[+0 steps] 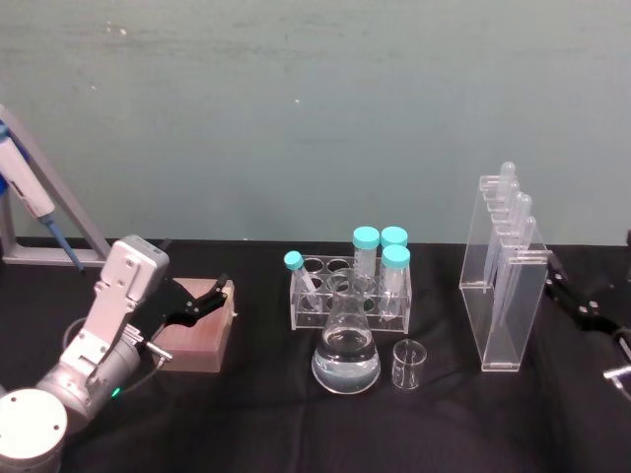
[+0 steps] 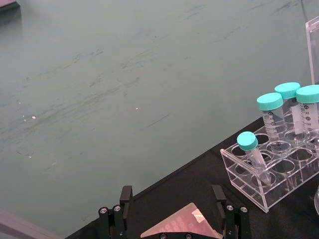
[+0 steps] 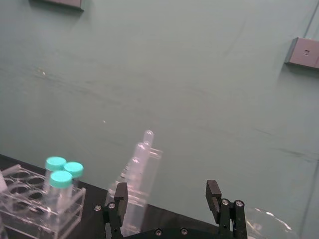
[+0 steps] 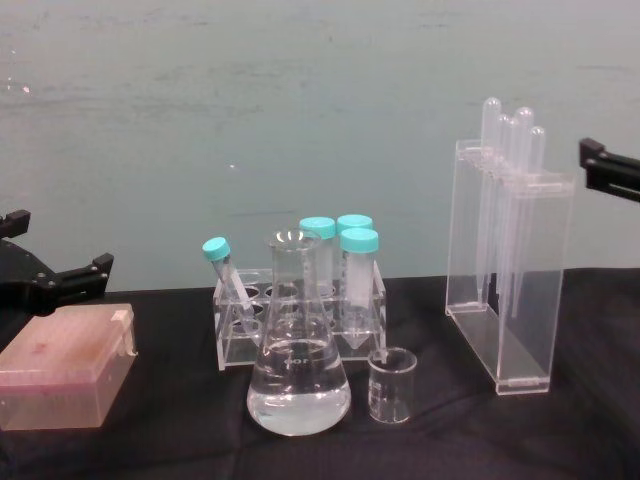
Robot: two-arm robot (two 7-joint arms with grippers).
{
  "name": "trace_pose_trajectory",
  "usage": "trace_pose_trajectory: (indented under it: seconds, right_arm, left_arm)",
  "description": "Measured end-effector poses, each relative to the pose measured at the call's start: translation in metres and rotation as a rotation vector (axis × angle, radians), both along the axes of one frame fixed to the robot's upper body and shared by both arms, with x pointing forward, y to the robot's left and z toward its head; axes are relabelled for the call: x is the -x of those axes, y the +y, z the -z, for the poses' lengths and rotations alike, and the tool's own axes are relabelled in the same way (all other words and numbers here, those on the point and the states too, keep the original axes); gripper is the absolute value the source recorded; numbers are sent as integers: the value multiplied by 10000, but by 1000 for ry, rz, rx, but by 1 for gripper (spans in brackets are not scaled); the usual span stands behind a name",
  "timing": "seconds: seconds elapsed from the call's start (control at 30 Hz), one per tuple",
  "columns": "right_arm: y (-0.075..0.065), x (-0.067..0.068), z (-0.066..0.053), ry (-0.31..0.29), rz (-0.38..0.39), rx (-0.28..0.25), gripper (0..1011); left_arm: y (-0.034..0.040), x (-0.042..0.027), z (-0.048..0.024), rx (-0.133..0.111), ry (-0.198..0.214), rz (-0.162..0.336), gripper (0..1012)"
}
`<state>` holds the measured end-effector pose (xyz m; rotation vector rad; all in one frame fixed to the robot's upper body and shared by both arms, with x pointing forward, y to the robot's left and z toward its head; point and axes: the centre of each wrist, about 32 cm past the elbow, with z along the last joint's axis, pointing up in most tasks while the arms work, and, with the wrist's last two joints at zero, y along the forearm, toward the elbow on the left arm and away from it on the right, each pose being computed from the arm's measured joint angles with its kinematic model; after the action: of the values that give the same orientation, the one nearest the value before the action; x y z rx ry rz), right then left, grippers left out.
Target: Place the experimental apparatus aside using one hand.
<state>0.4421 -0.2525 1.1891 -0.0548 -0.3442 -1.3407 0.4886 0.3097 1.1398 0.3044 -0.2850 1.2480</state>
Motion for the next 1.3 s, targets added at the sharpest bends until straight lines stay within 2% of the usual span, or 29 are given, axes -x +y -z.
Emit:
trace_pose_trajectory:
  seconds: [0.43,0.9,1.3]
  right_arm:
    - [268,-78,20,5,-10,-71,1000]
    - [560,-241,111,14,53,-110,1000]
    - [679,-339,134,23,83,-126,1000]
  left_arm:
    - [0,0,0,0,0,0,1000]
    - [0,0,0,0,0,0,1000]
    - [0,0,0,0,0,0,1000]
